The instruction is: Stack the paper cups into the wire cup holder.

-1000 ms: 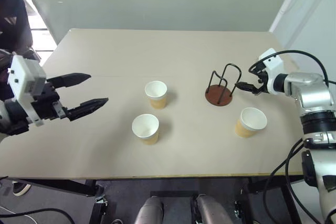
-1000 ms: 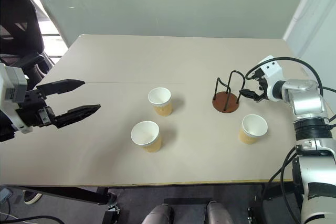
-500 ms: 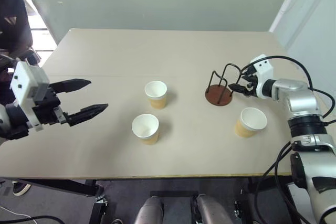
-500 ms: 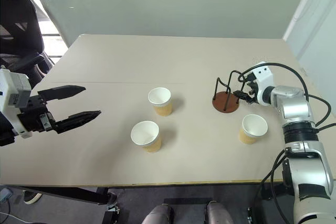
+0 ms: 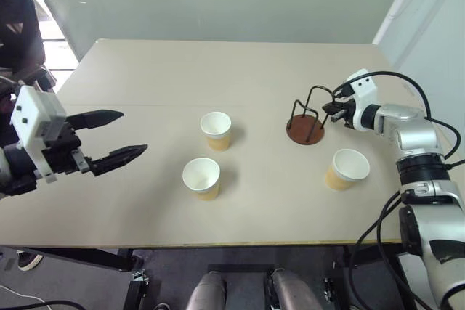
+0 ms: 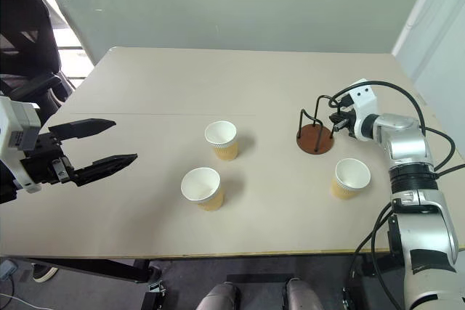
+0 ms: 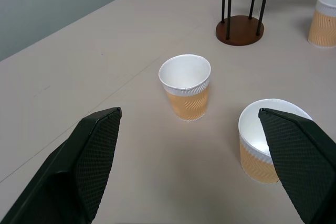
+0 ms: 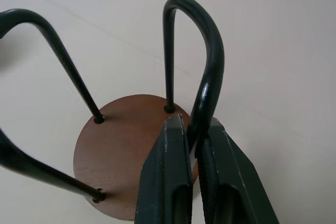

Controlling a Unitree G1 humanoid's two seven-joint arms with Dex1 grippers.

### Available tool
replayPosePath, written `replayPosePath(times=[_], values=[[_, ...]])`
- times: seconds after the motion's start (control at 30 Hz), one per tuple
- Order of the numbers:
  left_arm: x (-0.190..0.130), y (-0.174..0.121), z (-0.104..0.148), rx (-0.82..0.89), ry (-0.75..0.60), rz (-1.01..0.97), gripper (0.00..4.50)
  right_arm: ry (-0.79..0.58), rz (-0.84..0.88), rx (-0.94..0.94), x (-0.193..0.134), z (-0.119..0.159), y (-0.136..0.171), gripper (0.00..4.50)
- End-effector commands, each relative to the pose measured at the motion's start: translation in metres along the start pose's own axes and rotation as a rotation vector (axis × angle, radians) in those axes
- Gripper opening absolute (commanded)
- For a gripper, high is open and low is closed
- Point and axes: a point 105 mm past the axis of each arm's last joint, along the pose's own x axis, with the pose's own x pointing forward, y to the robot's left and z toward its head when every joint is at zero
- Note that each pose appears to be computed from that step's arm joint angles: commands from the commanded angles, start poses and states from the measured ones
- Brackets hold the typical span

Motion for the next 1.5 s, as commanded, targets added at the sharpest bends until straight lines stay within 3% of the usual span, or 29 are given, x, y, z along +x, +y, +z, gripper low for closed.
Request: replayPosePath(times=[0.03,0.37,0.5,0.7,1.1,1.5], values=[[-0.002,0.0,0.011,0.047,-0.006,0.006,4.5,-0.11,0.176,-0.078,-0.014,0.032,0.025,0.07],[0.001,-0.001,0.011,0.045,-0.006,-0.01,4.5,-0.182,0.475,-0.201,-0.046,0.055,0.09,0.07],[0.005,-0.001,0.011,0.044,-0.007,-0.021,4.5,-0.153,0.539,-0.229,-0.047,0.045,0.127,0.07],[0.008,-0.002,0.01,0.041,-0.005,-0.037,4.5,-0.094,0.589,-0.224,-0.049,0.023,0.159,0.07],[0.013,-0.003,0.008,0.032,-0.005,-0.057,4.5,-0.07,0.661,-0.25,-0.043,0.01,0.184,0.07],[0.009,-0.004,0.007,0.029,0.002,-0.044,4.5,-0.066,0.716,-0.309,-0.034,0.009,0.187,0.07]])
